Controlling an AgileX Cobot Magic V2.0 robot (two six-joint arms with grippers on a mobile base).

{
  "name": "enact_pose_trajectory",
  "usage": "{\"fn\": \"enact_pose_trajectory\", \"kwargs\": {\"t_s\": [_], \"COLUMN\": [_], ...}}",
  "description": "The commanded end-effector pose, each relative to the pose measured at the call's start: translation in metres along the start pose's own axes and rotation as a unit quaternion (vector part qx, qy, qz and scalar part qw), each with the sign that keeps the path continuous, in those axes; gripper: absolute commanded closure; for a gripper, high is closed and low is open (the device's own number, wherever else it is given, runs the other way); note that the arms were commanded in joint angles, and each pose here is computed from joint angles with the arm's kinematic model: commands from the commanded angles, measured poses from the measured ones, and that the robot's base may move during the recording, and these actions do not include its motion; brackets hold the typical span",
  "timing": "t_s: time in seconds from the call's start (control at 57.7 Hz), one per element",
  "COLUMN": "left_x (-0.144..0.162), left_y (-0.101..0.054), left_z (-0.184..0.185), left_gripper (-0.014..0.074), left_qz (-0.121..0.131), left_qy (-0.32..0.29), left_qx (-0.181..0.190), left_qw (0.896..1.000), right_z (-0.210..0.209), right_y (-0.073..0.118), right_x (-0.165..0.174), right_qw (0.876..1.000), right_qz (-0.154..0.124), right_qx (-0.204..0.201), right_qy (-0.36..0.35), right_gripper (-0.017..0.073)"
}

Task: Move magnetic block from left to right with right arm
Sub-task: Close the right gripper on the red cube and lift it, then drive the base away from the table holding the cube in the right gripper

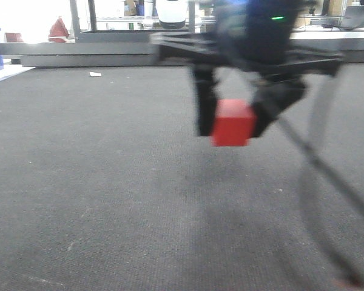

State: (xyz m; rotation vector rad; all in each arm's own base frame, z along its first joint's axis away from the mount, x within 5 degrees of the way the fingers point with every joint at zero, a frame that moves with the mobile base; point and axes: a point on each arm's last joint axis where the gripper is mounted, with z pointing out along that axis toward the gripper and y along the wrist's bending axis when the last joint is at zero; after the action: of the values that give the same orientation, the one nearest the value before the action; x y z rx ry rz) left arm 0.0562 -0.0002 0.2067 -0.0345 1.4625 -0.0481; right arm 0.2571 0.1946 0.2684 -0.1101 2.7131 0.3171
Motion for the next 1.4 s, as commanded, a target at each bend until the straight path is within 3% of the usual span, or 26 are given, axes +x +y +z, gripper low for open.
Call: {"fn": "enact_pose_trajectory", "kwargs": {"t_s": [0.0, 0.208, 0.381, 0.607, 0.798, 1.023, 1.144, 1.266, 1.387], "left_x": [-0.006, -0.006, -0.006, -0.006, -0.006, -0.006, -0.006, -0.006, -0.006], "left_y": [0.0, 0.0, 0.0, 0.0, 0.0, 0.0, 0.0, 0.0, 0.0], "left_z": [-0.001, -0.001, -0.001, -0.001, -0.001, -0.001, -0.001, -0.001, -0.001], "left_gripper": [0.072, 0.072, 0.072, 0.072, 0.072, 0.072, 0.072, 0.072, 0.072], "left_qz": [-0.003, -0.003, -0.003, -0.003, -0.003, -0.003, -0.003, -0.003, -0.003], "left_qy": [-0.044, -0.044, -0.044, -0.044, -0.044, -0.044, -0.044, -0.044, -0.044], "left_qx": [0.001, 0.001, 0.001, 0.001, 0.001, 0.001, 0.001, 0.001, 0.001], "left_qw": [0.999, 0.999, 0.999, 0.999, 0.999, 0.999, 0.999, 0.999, 0.999], "right_z": [-0.032, -0.058, -0.083, -0.11, -0.127, -0.129, -0.131, -0.134, -0.139], "right_y": [-0.02, -0.076, -0.107, -0.138, -0.152, -0.156, -0.156, -0.156, -0.156], "right_x": [-0.005, 0.014, 0.028, 0.047, 0.065, 0.101, 0.123, 0.142, 0.155], "right_qw": [0.996, 0.982, 0.957, 0.921, 0.891, 0.858, 0.842, 0.826, 0.808], "right_qz": [-0.026, -0.047, -0.085, -0.052, -0.034, -0.04, -0.05, -0.078, -0.085], "right_qx": [-0.029, -0.036, -0.01, 0.032, 0.059, 0.064, 0.066, 0.081, 0.082], "right_qy": [-0.086, -0.181, -0.278, -0.384, -0.448, -0.508, -0.533, -0.552, -0.577], "right_gripper": [0.0213, 0.0213, 0.0213, 0.0213, 0.0213, 0.0213, 0.0213, 0.0213, 0.0213]}}
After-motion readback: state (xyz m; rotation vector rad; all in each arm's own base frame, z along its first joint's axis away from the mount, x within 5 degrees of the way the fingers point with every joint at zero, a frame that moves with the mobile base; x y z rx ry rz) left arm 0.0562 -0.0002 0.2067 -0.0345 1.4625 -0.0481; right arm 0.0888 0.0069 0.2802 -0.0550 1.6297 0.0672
